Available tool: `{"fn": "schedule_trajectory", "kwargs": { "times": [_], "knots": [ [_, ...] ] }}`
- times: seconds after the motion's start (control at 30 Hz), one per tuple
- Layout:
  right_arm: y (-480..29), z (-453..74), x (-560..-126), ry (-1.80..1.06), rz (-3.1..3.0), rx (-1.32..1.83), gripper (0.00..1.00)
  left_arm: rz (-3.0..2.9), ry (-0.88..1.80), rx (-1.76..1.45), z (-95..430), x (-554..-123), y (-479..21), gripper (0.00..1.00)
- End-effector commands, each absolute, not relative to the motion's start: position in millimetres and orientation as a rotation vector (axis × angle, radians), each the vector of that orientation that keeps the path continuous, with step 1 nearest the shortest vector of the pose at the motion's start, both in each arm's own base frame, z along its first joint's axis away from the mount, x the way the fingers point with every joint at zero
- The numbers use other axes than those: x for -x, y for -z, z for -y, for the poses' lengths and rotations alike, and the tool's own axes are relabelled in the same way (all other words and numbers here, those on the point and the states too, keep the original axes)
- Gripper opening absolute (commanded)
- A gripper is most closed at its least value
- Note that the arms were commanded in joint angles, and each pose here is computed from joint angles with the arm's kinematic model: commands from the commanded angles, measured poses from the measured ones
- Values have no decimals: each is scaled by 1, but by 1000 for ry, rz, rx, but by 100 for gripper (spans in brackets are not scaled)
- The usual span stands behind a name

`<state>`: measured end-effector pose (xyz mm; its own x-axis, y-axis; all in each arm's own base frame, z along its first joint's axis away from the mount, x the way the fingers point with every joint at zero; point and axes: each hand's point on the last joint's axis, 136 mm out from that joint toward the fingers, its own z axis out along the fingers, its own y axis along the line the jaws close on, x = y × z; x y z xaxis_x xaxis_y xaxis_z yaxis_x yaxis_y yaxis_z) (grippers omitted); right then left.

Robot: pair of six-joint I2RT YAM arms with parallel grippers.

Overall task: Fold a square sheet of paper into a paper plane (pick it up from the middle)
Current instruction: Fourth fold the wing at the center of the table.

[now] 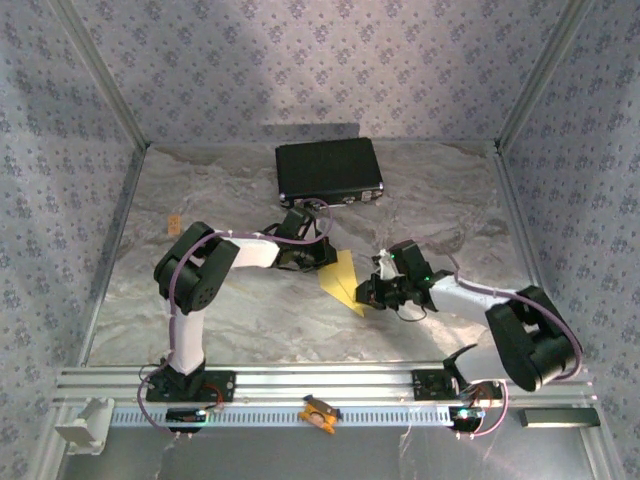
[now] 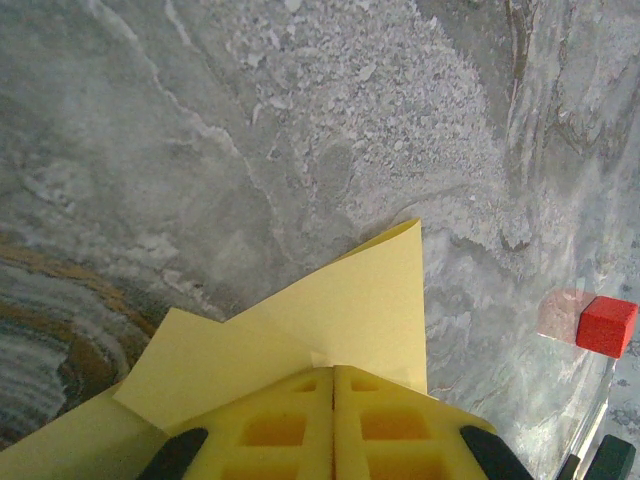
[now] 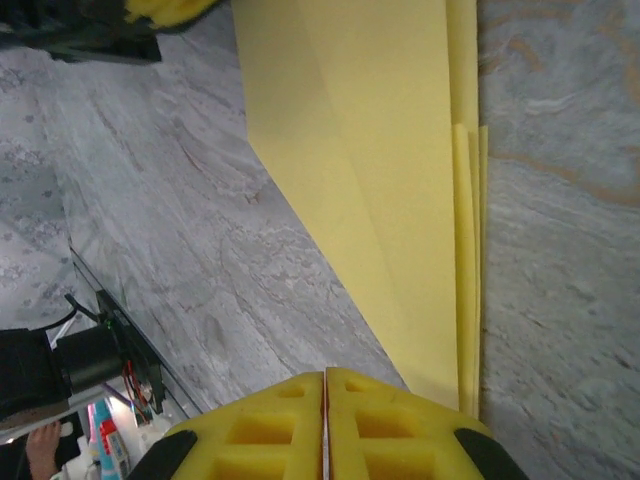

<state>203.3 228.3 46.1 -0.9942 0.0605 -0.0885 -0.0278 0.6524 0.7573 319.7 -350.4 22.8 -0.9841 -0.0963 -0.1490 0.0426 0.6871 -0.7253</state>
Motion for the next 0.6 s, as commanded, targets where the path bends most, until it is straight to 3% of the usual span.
{"fn": "schedule_trajectory", "kwargs": {
  "times": [0.0,0.33,0.57],
  "knots": [
    [-39,-234,-200,-1301,-2795,-24,12,-2841,1029,117,328,-306,15,7],
    [0,-206,-162,-1172,-2953,-175,8,-2840,1033,114,328,-308,12,7],
    [-12,-203,-162,-1141,-2924,-160,9,-2836,1041,125,328,-308,10,7]
  ]
}}
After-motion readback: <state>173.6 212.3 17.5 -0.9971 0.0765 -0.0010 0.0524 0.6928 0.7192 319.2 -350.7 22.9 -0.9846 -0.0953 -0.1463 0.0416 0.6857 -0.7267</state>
